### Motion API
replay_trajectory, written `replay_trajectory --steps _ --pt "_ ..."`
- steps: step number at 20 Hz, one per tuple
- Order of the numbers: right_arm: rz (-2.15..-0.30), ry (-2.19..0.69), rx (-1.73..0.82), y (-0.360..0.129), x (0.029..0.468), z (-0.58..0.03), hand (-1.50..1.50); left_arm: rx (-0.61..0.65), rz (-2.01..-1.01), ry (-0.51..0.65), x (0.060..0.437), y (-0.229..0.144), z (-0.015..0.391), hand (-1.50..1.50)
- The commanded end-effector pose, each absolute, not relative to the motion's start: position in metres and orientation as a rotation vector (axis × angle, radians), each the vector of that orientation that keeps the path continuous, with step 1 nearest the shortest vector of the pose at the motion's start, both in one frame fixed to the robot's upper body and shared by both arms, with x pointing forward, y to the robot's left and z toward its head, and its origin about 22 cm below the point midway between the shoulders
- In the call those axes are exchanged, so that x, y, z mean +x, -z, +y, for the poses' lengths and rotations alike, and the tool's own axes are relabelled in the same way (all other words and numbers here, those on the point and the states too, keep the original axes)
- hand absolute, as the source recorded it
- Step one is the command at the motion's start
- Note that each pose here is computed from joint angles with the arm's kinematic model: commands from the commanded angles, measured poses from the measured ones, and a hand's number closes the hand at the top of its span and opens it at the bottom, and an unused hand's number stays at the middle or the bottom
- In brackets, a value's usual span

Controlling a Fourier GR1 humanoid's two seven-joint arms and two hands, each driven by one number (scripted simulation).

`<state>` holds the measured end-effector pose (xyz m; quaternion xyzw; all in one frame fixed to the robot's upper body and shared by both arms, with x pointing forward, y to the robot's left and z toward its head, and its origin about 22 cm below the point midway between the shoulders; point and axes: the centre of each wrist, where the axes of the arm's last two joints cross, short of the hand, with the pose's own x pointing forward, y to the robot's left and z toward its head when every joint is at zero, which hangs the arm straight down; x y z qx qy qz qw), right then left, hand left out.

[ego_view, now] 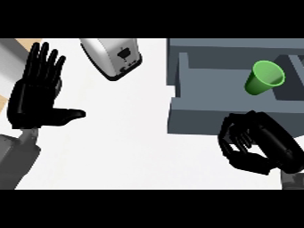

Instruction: Pick up the cup, place it into the drawer and close the drawer

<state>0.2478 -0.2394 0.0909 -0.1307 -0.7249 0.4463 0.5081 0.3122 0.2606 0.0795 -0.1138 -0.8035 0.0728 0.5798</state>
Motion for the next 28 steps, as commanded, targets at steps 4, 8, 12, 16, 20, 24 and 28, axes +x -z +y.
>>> replay_trajectory --steps 4,8,12,16,20,24,28 --pt "-1.698 -1.192 -0.410 -0.055 0.294 -0.207 -1.50 -0.258 -1.878 -0.184 0.289 -0.070 0.306 -1.50" --pt "-1.590 -1.249 -0.452 -0.014 0.295 -0.214 -1.50 -0.263 -1.886 -0.172 0.273 -0.054 0.298 -1.50" --pt "-1.551 -1.292 -0.447 -0.007 0.326 -0.217 -1.50 -0.254 -1.874 -0.198 0.266 -0.057 0.327 -1.50" --pt "-1.530 -1.293 -0.441 0.016 0.345 -0.199 -1.50 -0.244 -1.888 -0.194 0.265 -0.047 0.338 -1.50" --pt "-1.528 -1.227 -0.424 0.019 0.374 -0.235 -1.50 -0.249 -1.888 -0.188 0.258 -0.048 0.352 -1.50" --pt "-1.533 -1.184 -0.365 0.009 0.395 -0.233 -1.50 -0.293 -1.897 -0.197 0.267 -0.053 0.353 -1.50" --pt "-1.524 -1.183 -0.367 -0.007 0.413 -0.252 -1.50 -0.318 -1.874 -0.159 0.256 -0.038 0.331 -1.50"
